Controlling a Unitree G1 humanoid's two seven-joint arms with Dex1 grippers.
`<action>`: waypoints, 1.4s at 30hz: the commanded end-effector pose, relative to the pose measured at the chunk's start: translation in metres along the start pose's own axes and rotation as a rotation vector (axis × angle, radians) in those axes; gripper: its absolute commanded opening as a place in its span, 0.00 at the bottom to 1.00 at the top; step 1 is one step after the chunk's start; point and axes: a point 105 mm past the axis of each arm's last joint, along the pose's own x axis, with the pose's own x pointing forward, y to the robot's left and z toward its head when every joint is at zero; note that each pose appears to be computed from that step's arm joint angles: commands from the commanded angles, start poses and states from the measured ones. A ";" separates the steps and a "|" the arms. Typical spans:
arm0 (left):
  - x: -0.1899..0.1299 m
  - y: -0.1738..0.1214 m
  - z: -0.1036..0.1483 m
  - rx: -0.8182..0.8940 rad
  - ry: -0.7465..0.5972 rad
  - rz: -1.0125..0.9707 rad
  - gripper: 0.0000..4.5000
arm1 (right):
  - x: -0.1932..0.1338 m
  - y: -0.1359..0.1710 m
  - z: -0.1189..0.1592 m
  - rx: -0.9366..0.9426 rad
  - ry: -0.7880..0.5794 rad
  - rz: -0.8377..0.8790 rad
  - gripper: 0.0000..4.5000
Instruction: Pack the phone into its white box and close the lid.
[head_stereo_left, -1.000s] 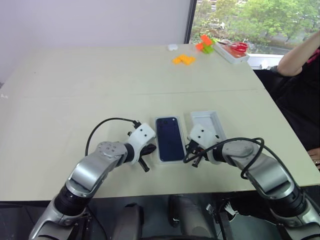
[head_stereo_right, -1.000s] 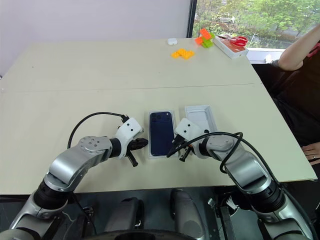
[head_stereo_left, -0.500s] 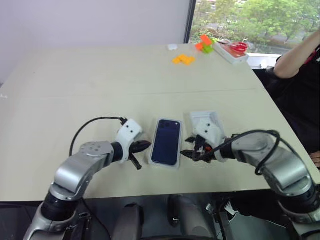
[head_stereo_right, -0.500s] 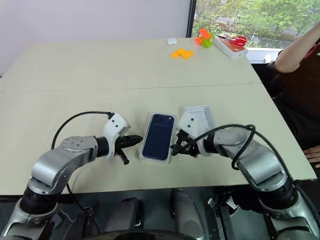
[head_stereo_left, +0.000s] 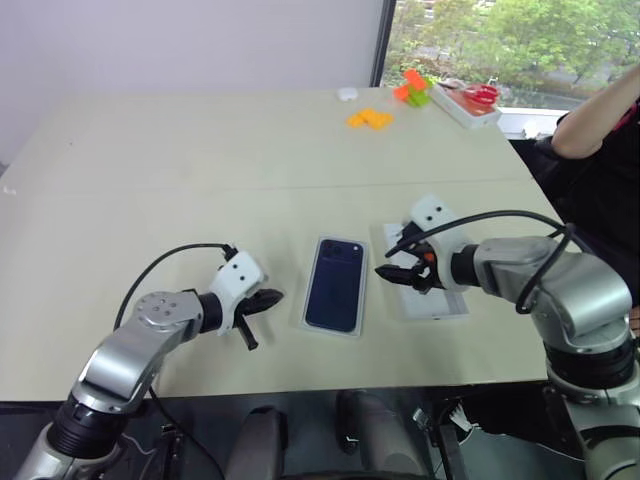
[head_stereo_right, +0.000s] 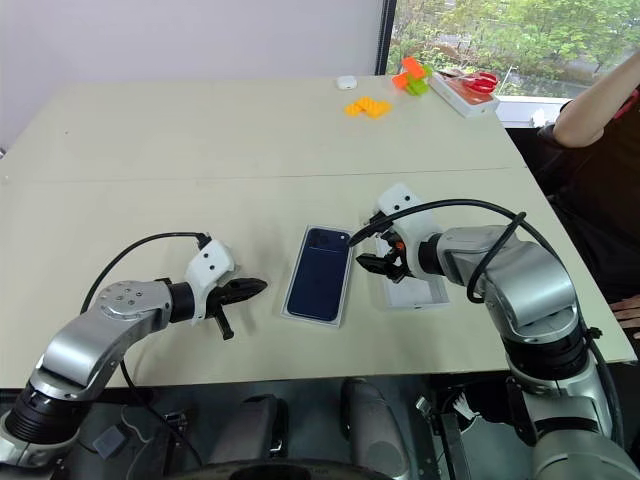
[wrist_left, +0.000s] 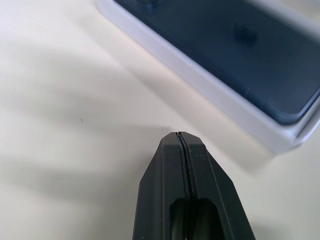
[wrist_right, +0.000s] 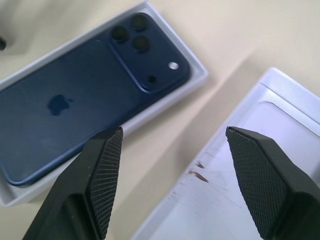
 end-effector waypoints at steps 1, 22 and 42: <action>0.007 -0.023 0.010 0.081 -0.016 -0.120 0.00 | -0.002 -0.001 0.003 -0.016 -0.012 -0.013 0.77; -0.003 -0.026 0.026 0.106 -0.080 -0.181 0.00 | 0.006 -0.014 -0.016 0.070 0.125 -0.126 0.77; -0.047 -0.004 0.032 0.155 -0.205 -0.138 0.00 | 0.025 -0.016 -0.003 0.291 0.042 -0.151 0.02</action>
